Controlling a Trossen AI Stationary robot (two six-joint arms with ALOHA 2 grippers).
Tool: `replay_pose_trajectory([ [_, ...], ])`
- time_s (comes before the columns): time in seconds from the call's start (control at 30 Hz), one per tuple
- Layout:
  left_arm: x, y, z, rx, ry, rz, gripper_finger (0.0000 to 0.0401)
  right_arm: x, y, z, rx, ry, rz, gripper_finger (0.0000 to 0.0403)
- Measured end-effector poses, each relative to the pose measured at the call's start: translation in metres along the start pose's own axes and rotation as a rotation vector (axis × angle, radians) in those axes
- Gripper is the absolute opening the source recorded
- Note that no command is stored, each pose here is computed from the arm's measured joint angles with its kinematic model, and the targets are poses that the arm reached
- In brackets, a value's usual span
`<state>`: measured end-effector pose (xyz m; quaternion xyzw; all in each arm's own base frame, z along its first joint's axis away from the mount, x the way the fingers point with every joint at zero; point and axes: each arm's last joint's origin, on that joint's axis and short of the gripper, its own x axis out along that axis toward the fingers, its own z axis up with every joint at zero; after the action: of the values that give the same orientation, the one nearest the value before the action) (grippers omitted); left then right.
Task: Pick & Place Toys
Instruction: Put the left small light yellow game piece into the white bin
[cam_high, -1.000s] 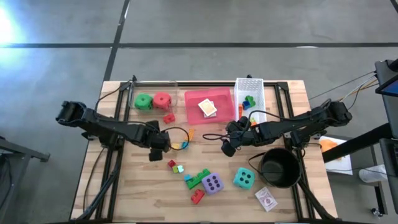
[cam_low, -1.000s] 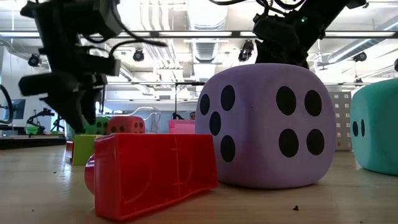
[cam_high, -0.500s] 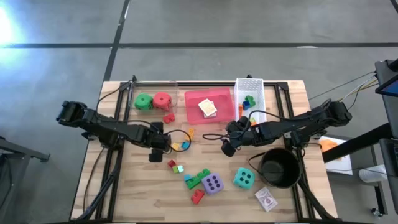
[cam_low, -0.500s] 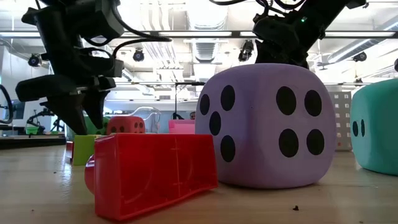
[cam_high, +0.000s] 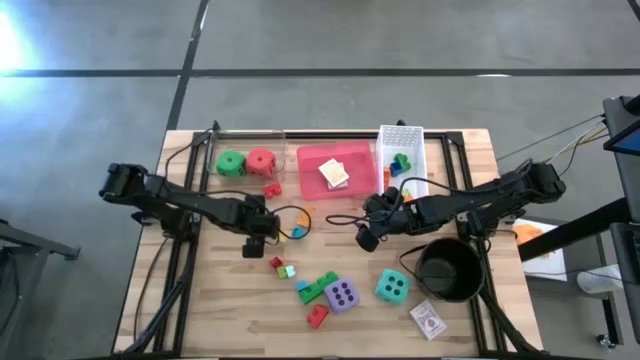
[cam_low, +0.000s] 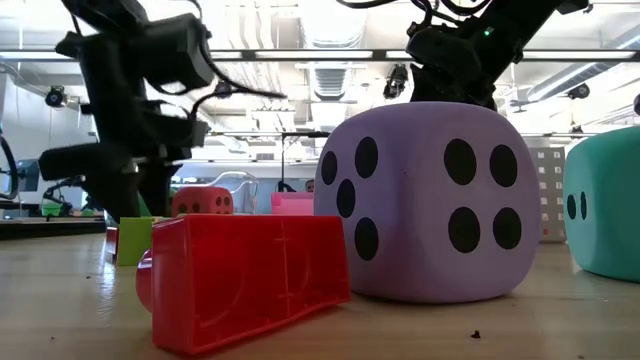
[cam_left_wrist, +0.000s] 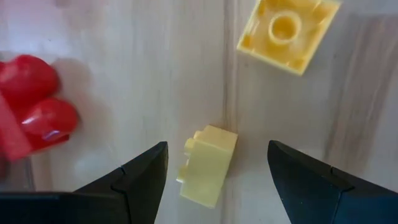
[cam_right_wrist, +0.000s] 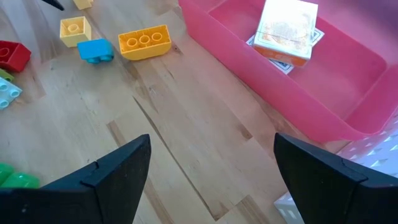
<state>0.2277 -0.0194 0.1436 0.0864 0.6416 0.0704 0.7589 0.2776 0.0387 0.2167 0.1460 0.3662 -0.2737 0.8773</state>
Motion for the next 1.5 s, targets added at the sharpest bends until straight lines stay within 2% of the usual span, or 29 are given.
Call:
replay_pose_trajectory([
  [0.33, 0.011, -0.003, 0.002, 0.048, 0.039, -0.004, 0.0274, 0.0, 0.0, 0.0, 0.0, 0.0, 0.0, 0.0334],
  [0.43, 0.011, -0.003, 0.002, 0.073, 0.044, -0.008, 0.0263, 0.0, 0.0, 0.0, 0.0, 0.0, 0.0, 0.0334],
  [0.57, 0.011, -0.003, 0.002, 0.082, 0.047, -0.02, 0.0216, 0.0, 0.0, 0.0, 0.0, 0.0, 0.0, 0.0334],
  [0.8, 0.012, -0.003, 0.001, 0.08, 0.052, -0.012, 0.0091, 0.0, 0.0, 0.0, 0.0, -0.001, 0.0, 0.0334],
  [1.17, 0.008, -0.003, 0.003, -0.006, 0.046, -0.024, 0.009, 0.0, 0.0, 0.0, 0.001, -0.001, 0.001, 0.0334],
  [1.37, -0.005, -0.007, 0.005, -0.013, -0.019, -0.047, 0.009, 0.0, 0.001, 0.001, 0.005, -0.008, 0.005, 0.0334],
  [1.5, -0.017, -0.009, 0.004, -0.03, -0.077, -0.058, 0.009, 0.0, 0.005, 0.01, 0.06, -0.078, 0.06, 0.0334],
])
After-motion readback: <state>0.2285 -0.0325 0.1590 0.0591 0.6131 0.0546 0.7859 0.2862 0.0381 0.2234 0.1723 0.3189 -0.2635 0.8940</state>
